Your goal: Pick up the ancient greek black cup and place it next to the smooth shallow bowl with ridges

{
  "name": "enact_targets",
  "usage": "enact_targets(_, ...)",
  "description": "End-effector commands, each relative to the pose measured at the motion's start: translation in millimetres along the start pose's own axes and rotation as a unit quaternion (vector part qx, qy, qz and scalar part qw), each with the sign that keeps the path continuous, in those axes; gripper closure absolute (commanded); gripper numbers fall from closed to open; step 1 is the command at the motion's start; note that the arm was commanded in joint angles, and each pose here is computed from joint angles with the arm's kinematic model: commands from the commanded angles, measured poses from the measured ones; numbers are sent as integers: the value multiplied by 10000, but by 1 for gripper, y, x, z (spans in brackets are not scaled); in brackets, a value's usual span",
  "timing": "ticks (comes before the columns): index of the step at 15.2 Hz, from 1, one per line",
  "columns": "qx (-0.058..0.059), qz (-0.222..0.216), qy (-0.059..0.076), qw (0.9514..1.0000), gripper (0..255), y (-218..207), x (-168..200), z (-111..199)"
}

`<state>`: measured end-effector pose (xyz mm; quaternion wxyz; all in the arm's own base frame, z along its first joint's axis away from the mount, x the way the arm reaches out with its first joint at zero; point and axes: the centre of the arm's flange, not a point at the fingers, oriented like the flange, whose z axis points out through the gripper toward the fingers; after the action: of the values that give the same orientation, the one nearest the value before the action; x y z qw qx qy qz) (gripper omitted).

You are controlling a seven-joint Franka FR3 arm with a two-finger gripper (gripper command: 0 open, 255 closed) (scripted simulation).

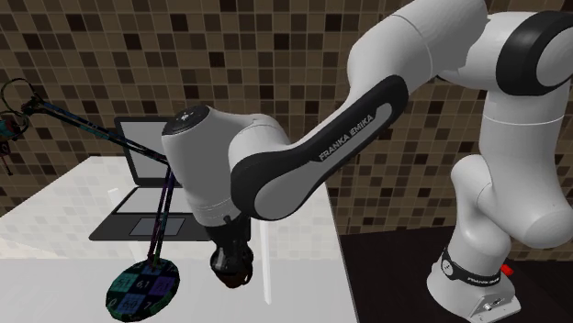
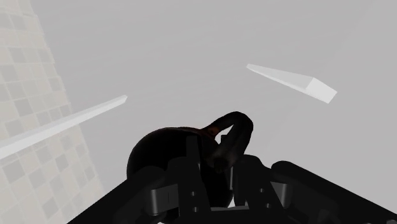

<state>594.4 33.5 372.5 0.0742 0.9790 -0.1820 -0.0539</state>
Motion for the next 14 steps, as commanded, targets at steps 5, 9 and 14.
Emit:
enact_targets(5, 0, 1, 1, 10000, 255, 4, -3, -31)
enact_targets(9, 0, 1, 1, 10000, 255, 7, -5, -52)
enact_targets(14, 0, 1, 1, 10000, 255, 11, -7, -78)
